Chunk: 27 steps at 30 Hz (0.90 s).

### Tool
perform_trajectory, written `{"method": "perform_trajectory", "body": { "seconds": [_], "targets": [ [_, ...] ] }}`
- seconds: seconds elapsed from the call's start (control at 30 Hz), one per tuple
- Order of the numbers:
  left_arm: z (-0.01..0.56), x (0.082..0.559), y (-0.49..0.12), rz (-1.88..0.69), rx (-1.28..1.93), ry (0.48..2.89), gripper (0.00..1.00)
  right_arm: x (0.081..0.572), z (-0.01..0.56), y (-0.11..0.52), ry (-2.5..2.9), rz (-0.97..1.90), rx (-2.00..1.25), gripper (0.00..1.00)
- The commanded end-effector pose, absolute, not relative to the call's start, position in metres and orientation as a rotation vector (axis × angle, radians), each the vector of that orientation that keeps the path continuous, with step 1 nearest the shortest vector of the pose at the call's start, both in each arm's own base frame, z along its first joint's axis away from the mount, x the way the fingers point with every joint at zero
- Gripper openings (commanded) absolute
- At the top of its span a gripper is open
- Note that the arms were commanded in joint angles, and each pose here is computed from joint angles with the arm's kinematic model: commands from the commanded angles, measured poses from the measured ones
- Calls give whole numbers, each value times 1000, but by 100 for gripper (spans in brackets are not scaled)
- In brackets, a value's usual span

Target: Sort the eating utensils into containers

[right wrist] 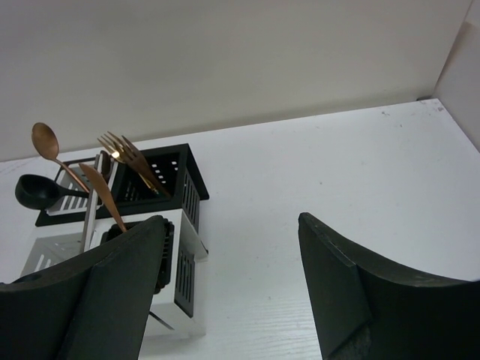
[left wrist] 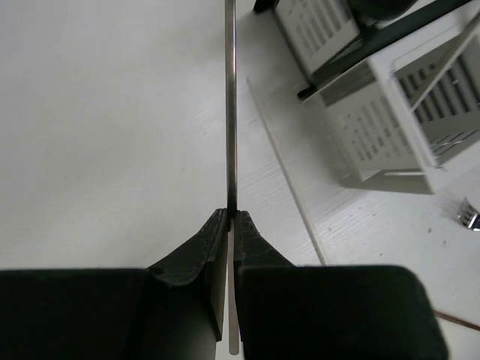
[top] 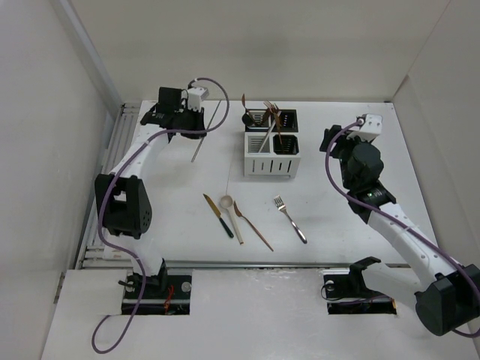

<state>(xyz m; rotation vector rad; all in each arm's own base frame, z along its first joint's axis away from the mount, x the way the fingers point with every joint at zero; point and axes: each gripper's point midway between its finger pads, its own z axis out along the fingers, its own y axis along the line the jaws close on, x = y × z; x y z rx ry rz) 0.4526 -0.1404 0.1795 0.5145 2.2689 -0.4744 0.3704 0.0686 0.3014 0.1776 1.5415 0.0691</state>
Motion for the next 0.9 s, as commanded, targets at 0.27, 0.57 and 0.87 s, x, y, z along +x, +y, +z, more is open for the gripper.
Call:
{"method": "perform_trajectory", "body": {
  "seconds": [0.27,0.57,0.87],
  "targets": [
    [354,461,-272,-732,739,1521,0,371,310,65,1512,71,178,77],
    [348,471,-349,-948,732,1402,0,363,327,58,1467,71,188,77],
    [283,473,-351,-986,645,1496,0,357,336,41,1463,-14,185,77]
  ]
}}
